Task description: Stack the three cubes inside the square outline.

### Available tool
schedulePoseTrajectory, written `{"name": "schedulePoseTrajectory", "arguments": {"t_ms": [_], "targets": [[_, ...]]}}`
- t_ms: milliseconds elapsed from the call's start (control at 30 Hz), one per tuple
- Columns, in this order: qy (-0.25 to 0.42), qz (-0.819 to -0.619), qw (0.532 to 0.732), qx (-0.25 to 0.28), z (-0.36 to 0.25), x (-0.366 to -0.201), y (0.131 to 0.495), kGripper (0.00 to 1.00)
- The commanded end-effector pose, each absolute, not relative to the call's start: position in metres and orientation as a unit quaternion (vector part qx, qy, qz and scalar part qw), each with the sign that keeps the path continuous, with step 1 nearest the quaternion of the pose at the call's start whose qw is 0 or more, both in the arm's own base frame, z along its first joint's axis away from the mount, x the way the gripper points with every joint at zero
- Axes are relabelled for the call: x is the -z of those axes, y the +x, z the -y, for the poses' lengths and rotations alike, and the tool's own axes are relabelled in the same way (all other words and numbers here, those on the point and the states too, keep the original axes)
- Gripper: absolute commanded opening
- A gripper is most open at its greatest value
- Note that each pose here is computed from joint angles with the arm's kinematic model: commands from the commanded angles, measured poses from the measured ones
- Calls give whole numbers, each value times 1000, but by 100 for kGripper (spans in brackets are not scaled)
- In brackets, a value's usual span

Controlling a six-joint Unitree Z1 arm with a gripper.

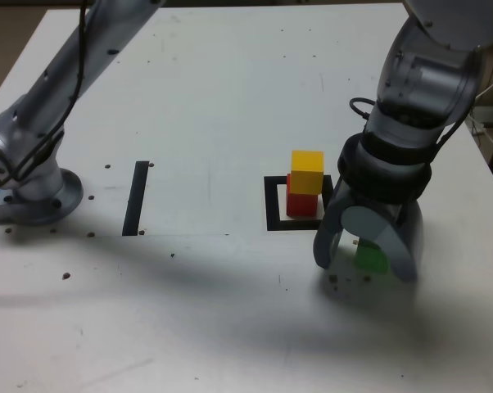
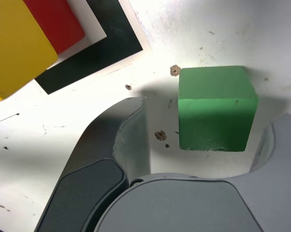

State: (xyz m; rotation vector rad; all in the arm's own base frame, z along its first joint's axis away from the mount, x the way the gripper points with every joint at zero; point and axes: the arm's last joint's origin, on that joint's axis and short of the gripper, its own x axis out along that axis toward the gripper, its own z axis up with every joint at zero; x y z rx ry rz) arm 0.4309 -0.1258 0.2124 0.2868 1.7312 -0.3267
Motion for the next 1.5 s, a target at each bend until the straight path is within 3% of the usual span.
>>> {"name": "schedulePoseTrajectory", "arguments": {"t_ms": [0,867,1000,1467], "targets": [[126,-755,627,140,125,-212,432,34],[131,-754,630,137,124,-219,429,30],[141,-745,639,129,122,-230,427,29],[184,-703,682,89,110,-296,399,30]]}}
